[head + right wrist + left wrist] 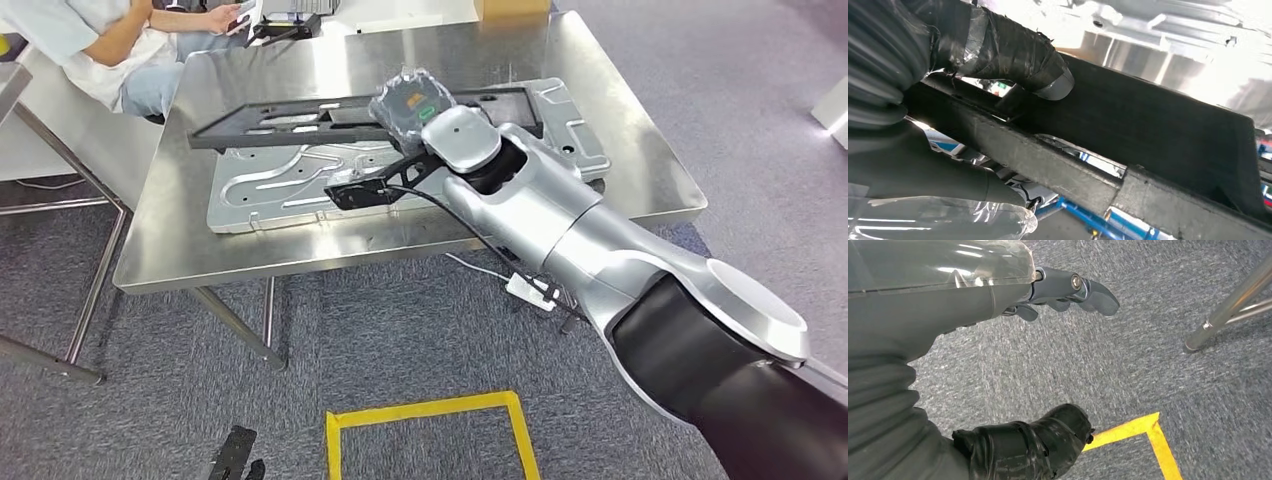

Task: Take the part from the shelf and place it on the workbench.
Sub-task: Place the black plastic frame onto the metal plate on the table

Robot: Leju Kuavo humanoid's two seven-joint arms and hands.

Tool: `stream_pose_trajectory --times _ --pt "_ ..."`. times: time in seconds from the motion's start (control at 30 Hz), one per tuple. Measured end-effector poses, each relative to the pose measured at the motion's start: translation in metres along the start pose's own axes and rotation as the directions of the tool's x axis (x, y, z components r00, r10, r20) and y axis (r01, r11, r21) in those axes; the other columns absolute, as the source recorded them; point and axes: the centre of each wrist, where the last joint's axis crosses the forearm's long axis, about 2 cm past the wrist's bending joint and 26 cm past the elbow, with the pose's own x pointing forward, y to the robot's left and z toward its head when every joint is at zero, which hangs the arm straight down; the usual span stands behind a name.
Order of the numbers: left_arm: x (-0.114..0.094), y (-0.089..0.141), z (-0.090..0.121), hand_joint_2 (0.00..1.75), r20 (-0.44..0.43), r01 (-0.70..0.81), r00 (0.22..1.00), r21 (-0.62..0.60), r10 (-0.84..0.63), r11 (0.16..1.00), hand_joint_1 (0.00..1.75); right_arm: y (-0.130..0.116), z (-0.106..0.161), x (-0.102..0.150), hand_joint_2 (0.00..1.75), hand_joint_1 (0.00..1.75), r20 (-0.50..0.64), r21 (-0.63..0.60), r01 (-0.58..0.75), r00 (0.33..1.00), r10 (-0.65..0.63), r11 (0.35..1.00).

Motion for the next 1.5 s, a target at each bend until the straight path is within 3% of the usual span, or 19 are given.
stream_pose_trajectory --times 1.33,1.5 --pt "0.003 0.008 -0.007 1.75 0.072 0.083 0.994 0.013 -0.084 0.996 0.00 0.013 0.005 -0.015 1.75 1.75 -0.043 0.014 0.000 0.999 0.000 1.000" --pt "0.002 0.008 -0.007 1.75 0.062 0.079 0.995 0.018 -0.080 0.997 0.00 0.023 0.006 -0.014 1.75 1.75 -0.042 0.030 0.010 0.999 -0.009 0.999"
